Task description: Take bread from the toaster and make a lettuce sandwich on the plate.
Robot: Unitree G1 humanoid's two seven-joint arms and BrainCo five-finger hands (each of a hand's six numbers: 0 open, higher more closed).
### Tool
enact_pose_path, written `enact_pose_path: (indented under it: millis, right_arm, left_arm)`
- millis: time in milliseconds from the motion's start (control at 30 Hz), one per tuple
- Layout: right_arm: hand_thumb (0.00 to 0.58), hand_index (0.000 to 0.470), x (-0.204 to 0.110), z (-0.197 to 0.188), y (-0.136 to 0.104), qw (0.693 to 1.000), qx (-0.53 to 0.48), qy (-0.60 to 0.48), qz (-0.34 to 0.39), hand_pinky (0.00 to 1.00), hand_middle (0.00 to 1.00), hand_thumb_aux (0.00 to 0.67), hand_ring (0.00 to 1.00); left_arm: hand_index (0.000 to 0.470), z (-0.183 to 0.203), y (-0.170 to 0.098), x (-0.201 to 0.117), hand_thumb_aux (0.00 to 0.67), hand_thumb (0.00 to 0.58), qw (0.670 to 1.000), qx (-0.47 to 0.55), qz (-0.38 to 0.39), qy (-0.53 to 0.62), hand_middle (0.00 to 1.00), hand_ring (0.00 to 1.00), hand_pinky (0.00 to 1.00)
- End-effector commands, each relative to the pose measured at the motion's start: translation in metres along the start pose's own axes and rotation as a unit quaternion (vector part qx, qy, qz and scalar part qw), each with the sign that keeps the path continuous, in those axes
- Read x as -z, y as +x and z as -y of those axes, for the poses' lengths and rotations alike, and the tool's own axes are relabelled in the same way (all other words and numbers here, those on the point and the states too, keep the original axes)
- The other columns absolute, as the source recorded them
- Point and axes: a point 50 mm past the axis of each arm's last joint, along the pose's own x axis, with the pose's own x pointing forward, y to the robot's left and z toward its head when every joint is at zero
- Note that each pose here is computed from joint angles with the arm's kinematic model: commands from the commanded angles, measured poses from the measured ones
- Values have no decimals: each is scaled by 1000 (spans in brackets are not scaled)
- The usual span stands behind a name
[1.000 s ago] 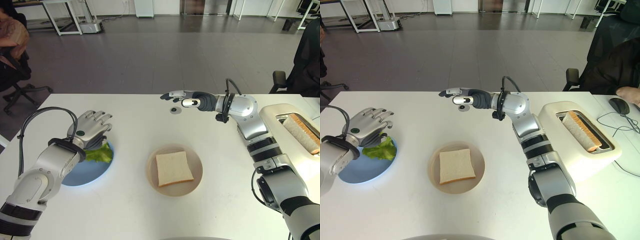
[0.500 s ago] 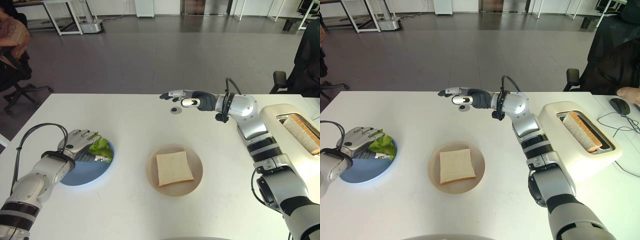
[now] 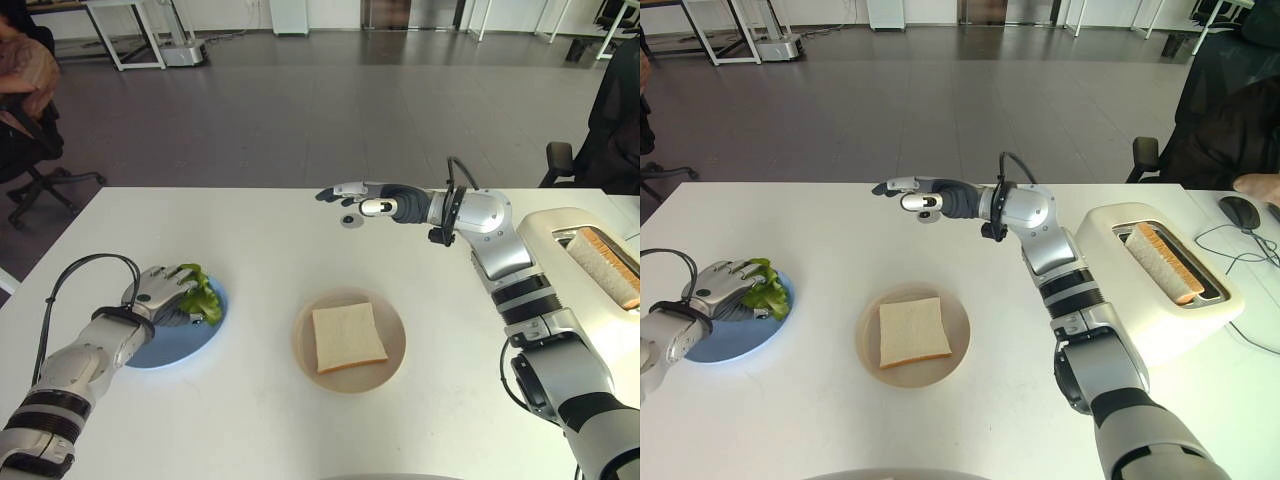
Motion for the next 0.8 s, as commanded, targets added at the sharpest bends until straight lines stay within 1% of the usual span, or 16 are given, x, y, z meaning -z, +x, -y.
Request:
enact_pose_path:
  millis: [33, 67, 100, 133, 233, 333, 433, 633, 800]
  right_arm:
    - [0, 0, -4, 2, 0, 1000, -1, -3, 7, 0, 0, 0, 0]
    - [0, 0, -4, 2, 0, 1000, 0, -3, 7, 0, 0, 0, 0]
    - [0, 0, -4, 2, 0, 1000, 1, -3, 7, 0, 0, 0, 0]
    - [0, 0, -4, 2, 0, 1000, 1, -3, 7, 0, 0, 0, 0]
    - [0, 0, -4, 2, 1, 1000, 1, -2, 8, 0, 0, 0, 0]
    - [0, 0, -2, 1, 1, 1000, 2, -2, 4, 0, 0, 0, 0]
    - [0, 0, -2, 1, 1, 1000, 2, -3, 2, 0, 0, 0, 0]
    - [0, 0, 0, 0, 0, 1000, 4, -4, -3, 0, 0, 0, 0]
    - [0, 0, 3, -1, 0, 1000, 6, -3, -7, 0, 0, 0, 0]
  left_arm:
    - [251, 33, -3, -19, 357, 454, 995, 88, 41, -27, 0, 0, 0]
    - [282, 37, -3, -21, 402, 487, 993, 101, 45, -35, 0, 0, 0]
    - [372, 40, -3, -22, 531, 555, 992, 109, 48, -46, 0, 0, 0]
    - [470, 43, -3, -24, 670, 580, 990, 115, 51, -61, 0, 0, 0]
    - [470, 41, -6, -26, 670, 580, 989, 112, 58, -72, 0, 0, 0]
    - [470, 29, -8, -26, 670, 580, 990, 94, 67, -77, 0, 0, 0]
    - [470, 7, -14, -23, 670, 580, 993, 67, 71, -66, 0, 0, 0]
    - [470, -50, -35, -18, 670, 580, 997, 6, 68, -47, 0, 0, 0]
    - [470, -78, -47, -11, 670, 580, 998, -22, 48, -19, 0, 0, 0]
